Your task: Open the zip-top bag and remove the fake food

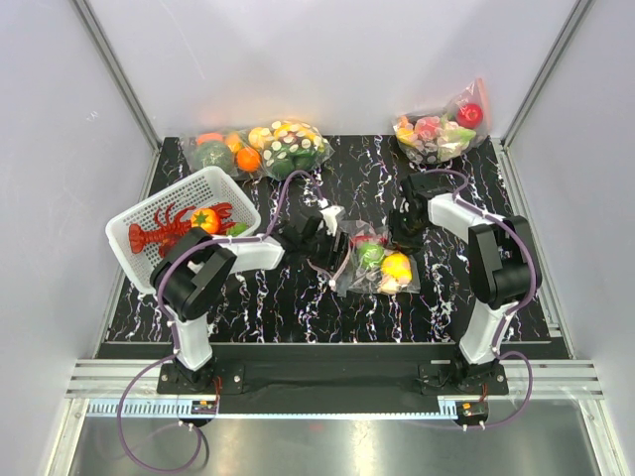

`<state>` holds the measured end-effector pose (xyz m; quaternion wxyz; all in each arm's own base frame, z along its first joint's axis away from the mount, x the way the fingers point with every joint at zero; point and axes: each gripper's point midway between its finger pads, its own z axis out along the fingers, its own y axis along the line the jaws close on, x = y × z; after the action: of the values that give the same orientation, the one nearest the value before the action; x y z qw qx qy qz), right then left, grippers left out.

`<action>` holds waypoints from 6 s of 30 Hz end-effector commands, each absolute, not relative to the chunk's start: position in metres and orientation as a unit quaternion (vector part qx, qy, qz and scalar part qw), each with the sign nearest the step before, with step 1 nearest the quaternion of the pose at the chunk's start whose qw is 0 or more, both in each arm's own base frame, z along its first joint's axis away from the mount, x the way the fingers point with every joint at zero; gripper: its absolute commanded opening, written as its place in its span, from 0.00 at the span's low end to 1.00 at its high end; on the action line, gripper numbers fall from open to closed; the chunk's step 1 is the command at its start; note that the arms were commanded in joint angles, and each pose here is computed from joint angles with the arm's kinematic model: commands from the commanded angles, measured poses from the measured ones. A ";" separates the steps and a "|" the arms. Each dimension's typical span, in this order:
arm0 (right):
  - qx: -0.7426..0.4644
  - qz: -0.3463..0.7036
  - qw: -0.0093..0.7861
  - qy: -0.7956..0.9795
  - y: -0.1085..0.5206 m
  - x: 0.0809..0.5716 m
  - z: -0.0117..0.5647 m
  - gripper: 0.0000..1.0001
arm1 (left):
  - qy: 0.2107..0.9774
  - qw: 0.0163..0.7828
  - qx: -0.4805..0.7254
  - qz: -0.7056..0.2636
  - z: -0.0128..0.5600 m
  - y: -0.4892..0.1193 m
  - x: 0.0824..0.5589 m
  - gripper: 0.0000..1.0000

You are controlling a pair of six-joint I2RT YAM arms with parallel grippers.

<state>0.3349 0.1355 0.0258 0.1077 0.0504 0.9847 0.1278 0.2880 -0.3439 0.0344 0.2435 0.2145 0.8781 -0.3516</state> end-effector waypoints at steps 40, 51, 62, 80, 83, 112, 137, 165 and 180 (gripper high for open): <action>-0.011 0.127 0.088 0.988 0.176 0.319 0.033 0.25 | 0.888 0.316 0.197 -0.270 0.041 -0.305 0.304 0.66; -0.035 0.134 0.072 0.988 0.195 0.315 0.028 0.21 | 0.837 0.317 0.240 -0.377 0.061 -0.337 0.287 0.68; -0.037 0.150 0.061 0.986 0.204 0.314 0.023 0.19 | 0.797 0.349 0.241 -0.430 0.115 -0.352 0.286 0.69; -0.051 0.189 0.179 0.964 0.205 0.321 0.138 0.62 | 0.832 0.340 0.231 -0.372 0.089 -0.324 0.278 0.70; -0.086 0.240 0.184 0.949 0.224 0.312 0.155 0.63 | 0.830 0.341 0.229 -0.378 0.091 -0.324 0.277 0.70; -0.223 0.274 0.124 0.927 0.276 0.251 0.120 0.60 | 0.826 0.348 0.207 -0.393 0.117 -0.335 0.288 0.71; -0.182 0.269 0.194 0.926 0.274 0.267 0.173 0.00 | 0.855 0.332 0.203 -0.343 0.094 -0.334 0.307 0.71; -0.091 0.217 0.271 0.934 0.222 0.294 0.209 0.60 | 0.862 0.315 0.210 -0.336 0.073 -0.338 0.306 0.71; 0.021 0.103 0.178 0.978 0.142 0.301 0.094 0.27 | 0.833 0.310 0.232 -0.396 0.075 -0.351 0.286 0.73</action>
<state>0.2899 0.1475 0.1023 0.1635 0.0089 0.9792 0.1201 0.2863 -0.3367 0.0605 0.2864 0.2140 0.8613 -0.3611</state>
